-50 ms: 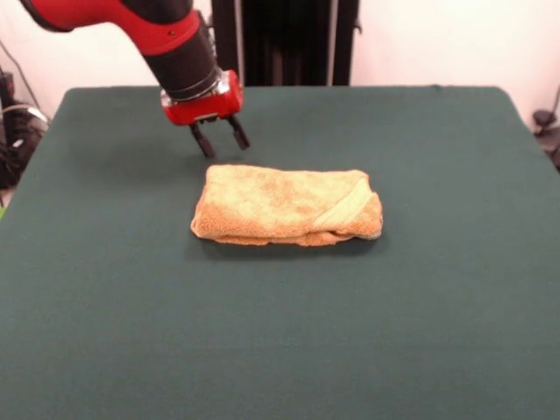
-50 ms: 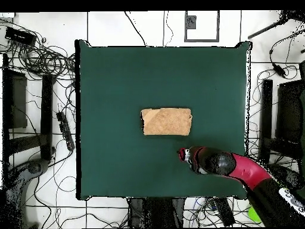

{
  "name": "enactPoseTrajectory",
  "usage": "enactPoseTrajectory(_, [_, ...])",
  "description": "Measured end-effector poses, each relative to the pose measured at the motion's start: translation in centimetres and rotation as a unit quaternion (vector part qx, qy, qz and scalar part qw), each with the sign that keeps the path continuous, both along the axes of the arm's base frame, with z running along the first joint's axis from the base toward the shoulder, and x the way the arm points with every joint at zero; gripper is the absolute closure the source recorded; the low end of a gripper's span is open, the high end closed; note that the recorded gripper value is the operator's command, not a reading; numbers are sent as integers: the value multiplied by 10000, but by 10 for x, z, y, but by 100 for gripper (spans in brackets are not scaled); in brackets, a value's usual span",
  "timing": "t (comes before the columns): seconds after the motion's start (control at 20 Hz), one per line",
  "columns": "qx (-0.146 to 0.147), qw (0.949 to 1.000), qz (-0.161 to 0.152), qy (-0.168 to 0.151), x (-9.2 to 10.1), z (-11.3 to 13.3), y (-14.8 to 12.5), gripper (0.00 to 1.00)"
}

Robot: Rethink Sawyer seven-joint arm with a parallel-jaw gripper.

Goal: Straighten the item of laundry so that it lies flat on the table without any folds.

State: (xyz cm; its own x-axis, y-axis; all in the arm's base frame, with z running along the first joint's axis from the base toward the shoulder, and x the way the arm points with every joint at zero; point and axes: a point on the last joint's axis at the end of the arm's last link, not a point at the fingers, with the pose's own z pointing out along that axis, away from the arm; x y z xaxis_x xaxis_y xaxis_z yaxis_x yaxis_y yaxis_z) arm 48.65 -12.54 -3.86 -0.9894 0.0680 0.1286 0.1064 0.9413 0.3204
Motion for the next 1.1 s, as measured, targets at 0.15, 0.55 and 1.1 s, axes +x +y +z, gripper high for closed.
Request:
enactPoseTrajectory(0.15, [104, 9999, 39, 47, 2, 0, -3, 0])
enactPoseTrajectory(0.55, [148, 9993, 311, -125, 2, 0, -3, 0])
enactPoseTrajectory(1.1, [83, 9960, 768, -446, -3, 0, 0, 0])
